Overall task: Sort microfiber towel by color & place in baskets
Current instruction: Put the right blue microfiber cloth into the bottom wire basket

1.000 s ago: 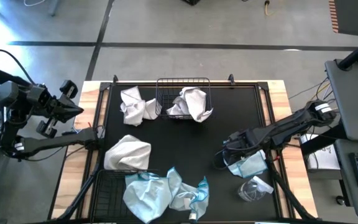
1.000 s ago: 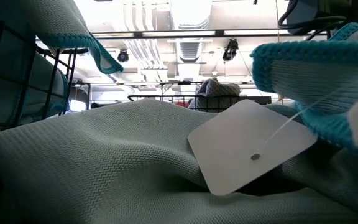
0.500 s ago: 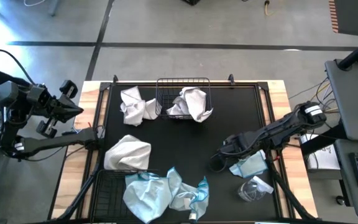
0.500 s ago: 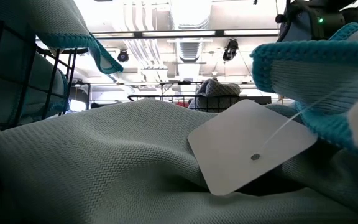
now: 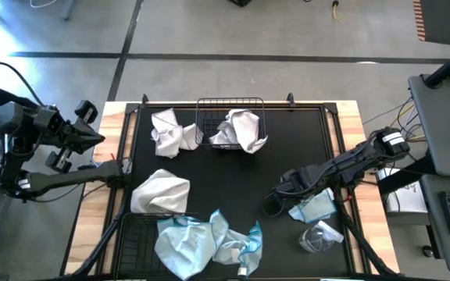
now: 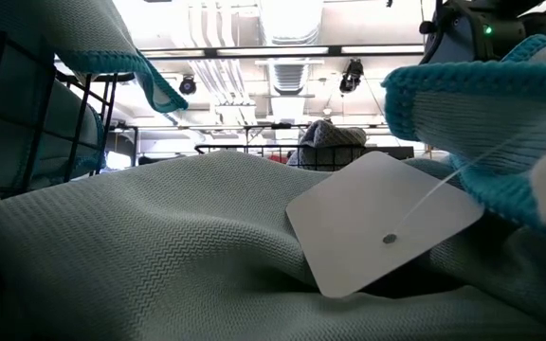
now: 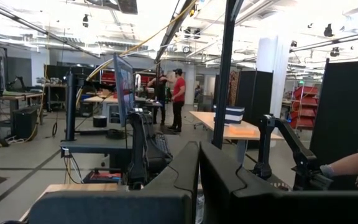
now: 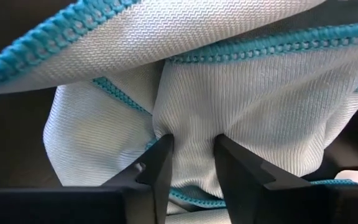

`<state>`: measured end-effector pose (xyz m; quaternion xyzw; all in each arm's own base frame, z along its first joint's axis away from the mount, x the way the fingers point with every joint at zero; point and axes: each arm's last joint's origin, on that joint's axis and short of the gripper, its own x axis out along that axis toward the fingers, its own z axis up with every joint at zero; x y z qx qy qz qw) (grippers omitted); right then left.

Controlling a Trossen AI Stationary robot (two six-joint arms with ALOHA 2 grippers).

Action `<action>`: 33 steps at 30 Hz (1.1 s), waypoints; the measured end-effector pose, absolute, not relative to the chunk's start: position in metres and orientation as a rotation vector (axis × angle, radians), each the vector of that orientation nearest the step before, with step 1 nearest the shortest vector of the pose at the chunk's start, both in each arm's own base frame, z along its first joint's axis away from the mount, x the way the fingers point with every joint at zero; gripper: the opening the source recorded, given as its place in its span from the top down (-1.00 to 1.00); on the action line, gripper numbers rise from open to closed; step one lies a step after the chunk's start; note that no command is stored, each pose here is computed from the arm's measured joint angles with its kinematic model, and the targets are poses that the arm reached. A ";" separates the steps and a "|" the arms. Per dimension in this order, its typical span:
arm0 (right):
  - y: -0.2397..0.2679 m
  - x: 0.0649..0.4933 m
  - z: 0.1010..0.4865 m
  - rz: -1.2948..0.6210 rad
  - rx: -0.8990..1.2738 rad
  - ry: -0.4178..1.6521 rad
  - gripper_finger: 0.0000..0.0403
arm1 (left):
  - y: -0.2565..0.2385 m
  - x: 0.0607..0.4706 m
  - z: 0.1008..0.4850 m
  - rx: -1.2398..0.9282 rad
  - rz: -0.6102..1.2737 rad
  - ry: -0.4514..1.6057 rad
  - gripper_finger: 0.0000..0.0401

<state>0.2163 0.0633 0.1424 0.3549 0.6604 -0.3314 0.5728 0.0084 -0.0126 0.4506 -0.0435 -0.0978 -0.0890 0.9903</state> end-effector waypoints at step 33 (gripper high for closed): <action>0.065 0.247 0.224 -0.613 0.838 1.132 0.95 | -0.013 0.008 0.451 -0.086 -0.179 -0.197 1.00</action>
